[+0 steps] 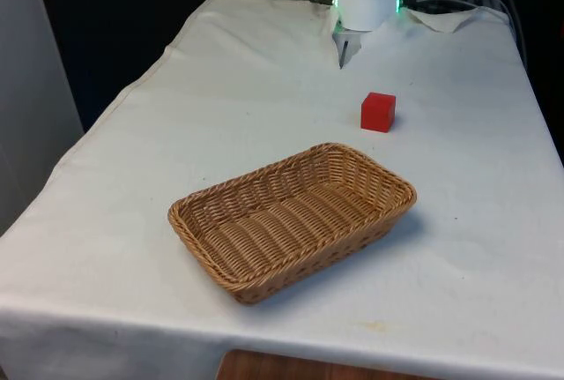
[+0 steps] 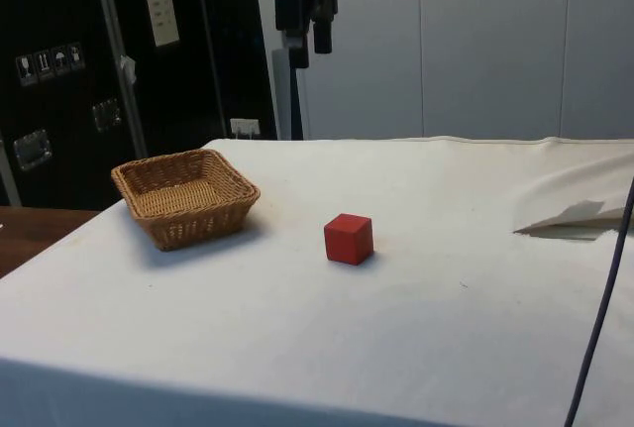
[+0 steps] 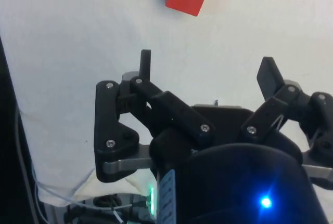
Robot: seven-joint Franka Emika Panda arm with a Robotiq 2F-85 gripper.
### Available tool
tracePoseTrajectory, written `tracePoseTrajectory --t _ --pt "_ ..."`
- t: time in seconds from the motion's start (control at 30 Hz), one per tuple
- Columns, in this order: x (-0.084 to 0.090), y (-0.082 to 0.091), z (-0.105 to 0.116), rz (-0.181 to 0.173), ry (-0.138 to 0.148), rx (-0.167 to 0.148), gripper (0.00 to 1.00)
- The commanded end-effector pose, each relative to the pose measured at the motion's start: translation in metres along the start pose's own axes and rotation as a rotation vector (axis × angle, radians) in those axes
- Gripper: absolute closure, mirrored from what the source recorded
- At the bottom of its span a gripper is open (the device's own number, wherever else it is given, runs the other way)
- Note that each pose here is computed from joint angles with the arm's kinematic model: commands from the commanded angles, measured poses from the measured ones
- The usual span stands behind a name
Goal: Pick up the cube and place it into the basket.
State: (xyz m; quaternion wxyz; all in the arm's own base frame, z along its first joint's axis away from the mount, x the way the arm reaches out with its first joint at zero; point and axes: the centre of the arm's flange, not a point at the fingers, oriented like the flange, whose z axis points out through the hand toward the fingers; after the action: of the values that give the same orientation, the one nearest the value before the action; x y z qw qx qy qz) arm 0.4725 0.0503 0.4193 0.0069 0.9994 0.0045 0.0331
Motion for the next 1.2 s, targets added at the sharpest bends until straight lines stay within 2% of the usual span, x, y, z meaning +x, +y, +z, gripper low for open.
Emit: tracePoseTrajectory --t 0.0,0.03,0.3,0.33,0.37,0.6,0.67,0.7,0.77,1.17 --pt "-0.001 -0.001 0.002 0.001 0.0 -0.002 0.0" --pt "-0.002 -0.003 0.004 0.006 0.011 -0.013 0.0" --pt "-0.011 -0.01 0.024 0.016 0.014 -0.027 0.0" --pt "-0.01 -0.01 0.021 0.011 0.003 -0.017 0.0" --pt "-0.012 -0.011 0.025 0.016 0.015 -0.028 0.0" --pt "-0.018 -0.011 0.044 0.02 0.02 -0.028 0.0" --pt "-0.019 -0.012 0.044 0.016 0.01 -0.018 0.0" --pt "-0.019 -0.011 0.049 0.021 0.019 -0.027 0.0" --pt "-0.019 -0.011 0.053 0.021 0.019 -0.025 0.0" --pt "-0.021 -0.01 0.084 0.021 -0.005 -0.026 0.0"
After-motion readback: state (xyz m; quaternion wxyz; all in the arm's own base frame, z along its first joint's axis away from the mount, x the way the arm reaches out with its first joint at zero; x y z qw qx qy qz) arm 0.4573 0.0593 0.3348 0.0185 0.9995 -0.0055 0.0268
